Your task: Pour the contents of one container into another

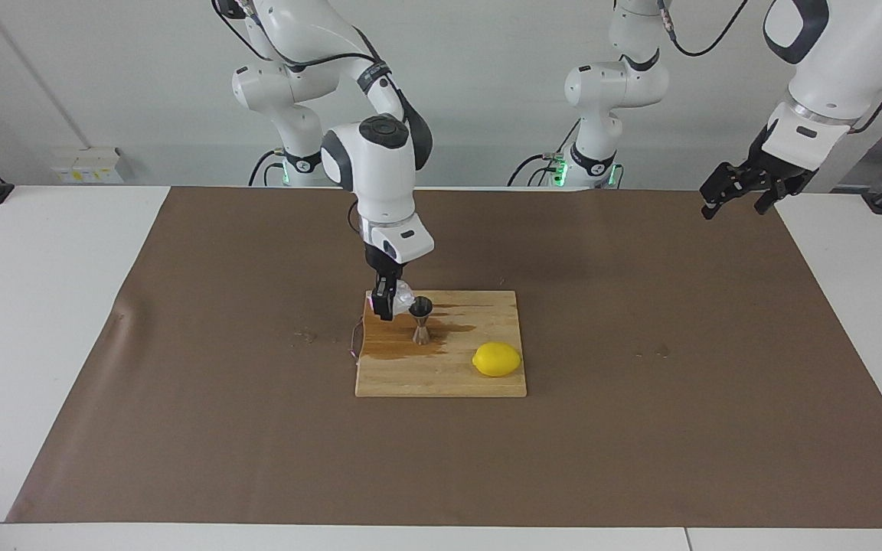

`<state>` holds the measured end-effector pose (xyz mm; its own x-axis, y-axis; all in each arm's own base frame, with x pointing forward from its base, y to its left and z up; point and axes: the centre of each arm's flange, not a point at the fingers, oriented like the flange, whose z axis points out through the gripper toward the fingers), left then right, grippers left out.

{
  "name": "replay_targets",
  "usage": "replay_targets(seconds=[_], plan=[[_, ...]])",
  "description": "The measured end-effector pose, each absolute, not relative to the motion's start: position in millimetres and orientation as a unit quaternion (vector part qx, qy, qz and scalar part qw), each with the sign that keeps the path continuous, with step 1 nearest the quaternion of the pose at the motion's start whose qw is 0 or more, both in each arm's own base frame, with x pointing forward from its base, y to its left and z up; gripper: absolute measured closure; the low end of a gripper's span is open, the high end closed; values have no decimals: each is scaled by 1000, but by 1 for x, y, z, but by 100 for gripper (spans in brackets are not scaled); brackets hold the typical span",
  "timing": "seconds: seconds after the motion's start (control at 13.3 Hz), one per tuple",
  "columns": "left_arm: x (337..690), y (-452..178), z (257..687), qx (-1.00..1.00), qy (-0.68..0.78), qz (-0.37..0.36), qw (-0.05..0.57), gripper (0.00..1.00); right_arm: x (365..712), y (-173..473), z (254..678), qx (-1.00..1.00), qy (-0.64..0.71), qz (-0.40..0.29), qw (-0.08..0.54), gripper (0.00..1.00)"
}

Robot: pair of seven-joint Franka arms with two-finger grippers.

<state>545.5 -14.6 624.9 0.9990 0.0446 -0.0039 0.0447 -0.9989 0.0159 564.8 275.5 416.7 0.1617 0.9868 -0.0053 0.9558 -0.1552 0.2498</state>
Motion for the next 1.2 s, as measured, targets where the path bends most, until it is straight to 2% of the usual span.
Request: replay_targets(seconds=[0.23,0.68,1.2], plan=[[547,-19,626,1000,14,7,8,0,566,276,416,752,646,94,91,50],[548,-19,627,1000,-5,9,8,0,576,259,414,748,653,117,21,50],[545,-15,624,1000,-2,-2,8,0,591,227,415,749,645,149,-30,50]])
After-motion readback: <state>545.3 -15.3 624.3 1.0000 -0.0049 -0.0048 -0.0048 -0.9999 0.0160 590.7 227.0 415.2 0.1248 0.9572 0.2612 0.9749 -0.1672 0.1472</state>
